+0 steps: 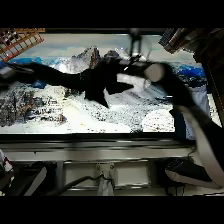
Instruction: Fold the clothes and pants, and hang the long-sleeved shirts on hangers.
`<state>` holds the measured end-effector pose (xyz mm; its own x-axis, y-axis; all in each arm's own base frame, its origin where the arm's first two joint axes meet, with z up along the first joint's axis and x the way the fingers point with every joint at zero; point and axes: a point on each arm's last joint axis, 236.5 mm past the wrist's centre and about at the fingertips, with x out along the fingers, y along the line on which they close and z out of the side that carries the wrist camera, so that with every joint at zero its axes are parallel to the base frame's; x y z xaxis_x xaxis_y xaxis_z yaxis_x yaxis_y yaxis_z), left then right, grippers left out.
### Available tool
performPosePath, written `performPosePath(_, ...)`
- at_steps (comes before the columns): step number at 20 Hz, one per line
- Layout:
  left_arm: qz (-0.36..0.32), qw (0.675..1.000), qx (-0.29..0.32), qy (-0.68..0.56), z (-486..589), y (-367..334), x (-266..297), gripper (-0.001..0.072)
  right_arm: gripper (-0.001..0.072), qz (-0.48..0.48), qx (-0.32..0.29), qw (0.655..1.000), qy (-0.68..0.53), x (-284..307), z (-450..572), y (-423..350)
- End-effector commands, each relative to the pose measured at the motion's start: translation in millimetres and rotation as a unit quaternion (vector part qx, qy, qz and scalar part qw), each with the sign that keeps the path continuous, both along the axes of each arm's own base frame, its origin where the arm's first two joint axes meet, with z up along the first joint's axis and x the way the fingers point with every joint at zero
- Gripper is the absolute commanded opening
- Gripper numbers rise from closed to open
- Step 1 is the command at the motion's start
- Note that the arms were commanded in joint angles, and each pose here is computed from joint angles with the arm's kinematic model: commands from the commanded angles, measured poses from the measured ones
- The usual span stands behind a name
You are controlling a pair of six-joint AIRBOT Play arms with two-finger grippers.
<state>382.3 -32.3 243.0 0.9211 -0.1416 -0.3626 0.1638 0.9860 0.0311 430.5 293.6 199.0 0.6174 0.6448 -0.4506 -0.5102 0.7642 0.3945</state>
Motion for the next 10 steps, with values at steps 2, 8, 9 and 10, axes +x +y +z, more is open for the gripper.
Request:
performPosePath(2,0.054,0.967,0.068,-0.24,176,31,-66,-0.0001,0.0025,-0.017,-0.004,0.982,-0.186,-57,171,-67)
performPosePath(8,0.127,0.896,0.167,-0.391,275,58,-163,-0.0001,0.0025,-0.067,0.037,0.947,-0.311,-154,297,-135)
performPosePath(9,0.137,0.891,0.169,-0.398,279,61,-172,-0.0001,0.0025,-0.066,0.049,0.947,-0.312,-169,305,-138)
performPosePath(10,0.148,0.887,0.167,-0.405,283,65,-183,-0.0001,0.0025,-0.059,0.063,0.95,-0.302,-184,306,-138)
